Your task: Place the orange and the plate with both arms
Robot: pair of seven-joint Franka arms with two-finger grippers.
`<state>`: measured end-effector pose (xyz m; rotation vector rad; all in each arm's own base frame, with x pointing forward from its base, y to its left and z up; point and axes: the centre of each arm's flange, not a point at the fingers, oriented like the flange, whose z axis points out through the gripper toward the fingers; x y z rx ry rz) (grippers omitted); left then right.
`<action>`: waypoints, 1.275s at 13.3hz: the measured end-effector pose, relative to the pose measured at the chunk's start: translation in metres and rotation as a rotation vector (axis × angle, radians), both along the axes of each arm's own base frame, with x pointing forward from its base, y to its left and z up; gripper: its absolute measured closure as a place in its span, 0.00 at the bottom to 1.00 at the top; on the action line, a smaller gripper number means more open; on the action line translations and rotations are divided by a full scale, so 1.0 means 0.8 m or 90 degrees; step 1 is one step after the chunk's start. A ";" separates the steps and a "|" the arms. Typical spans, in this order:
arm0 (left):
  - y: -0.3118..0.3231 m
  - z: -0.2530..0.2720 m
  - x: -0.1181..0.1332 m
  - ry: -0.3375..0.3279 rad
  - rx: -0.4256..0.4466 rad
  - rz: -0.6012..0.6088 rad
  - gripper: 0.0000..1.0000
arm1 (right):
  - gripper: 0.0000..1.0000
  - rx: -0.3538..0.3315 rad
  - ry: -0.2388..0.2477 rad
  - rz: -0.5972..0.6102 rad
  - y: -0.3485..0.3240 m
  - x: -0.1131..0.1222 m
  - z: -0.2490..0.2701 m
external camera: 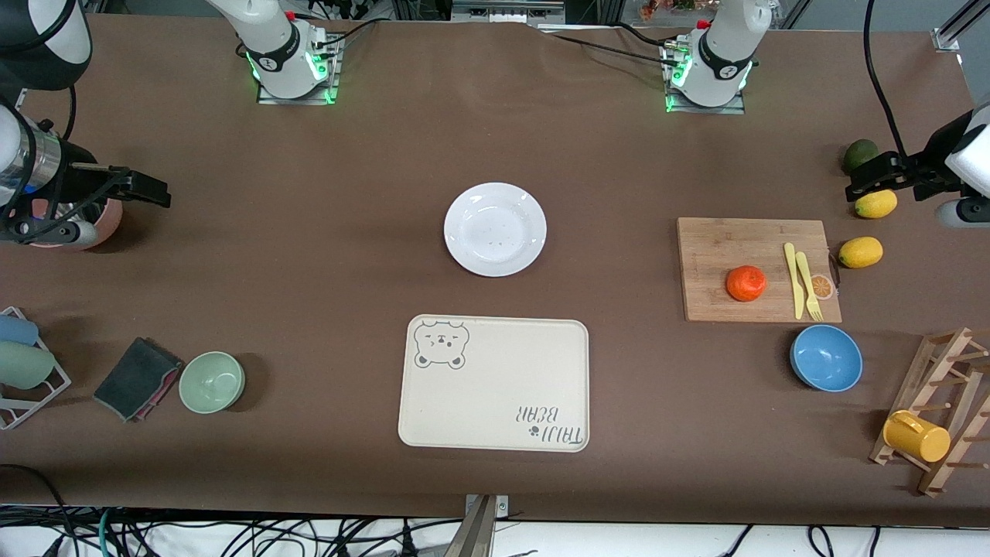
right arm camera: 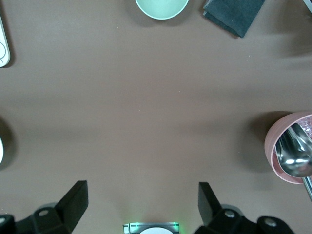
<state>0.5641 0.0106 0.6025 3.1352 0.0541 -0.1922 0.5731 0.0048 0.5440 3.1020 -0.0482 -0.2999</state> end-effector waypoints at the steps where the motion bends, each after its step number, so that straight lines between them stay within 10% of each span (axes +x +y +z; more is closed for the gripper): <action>1: -0.001 0.000 0.000 0.000 0.000 -0.001 0.00 | 0.00 0.000 0.000 0.000 0.000 0.000 0.000; 17: -0.002 -0.108 0.063 0.019 0.005 0.008 0.00 | 0.00 0.000 0.000 0.000 0.000 0.000 0.000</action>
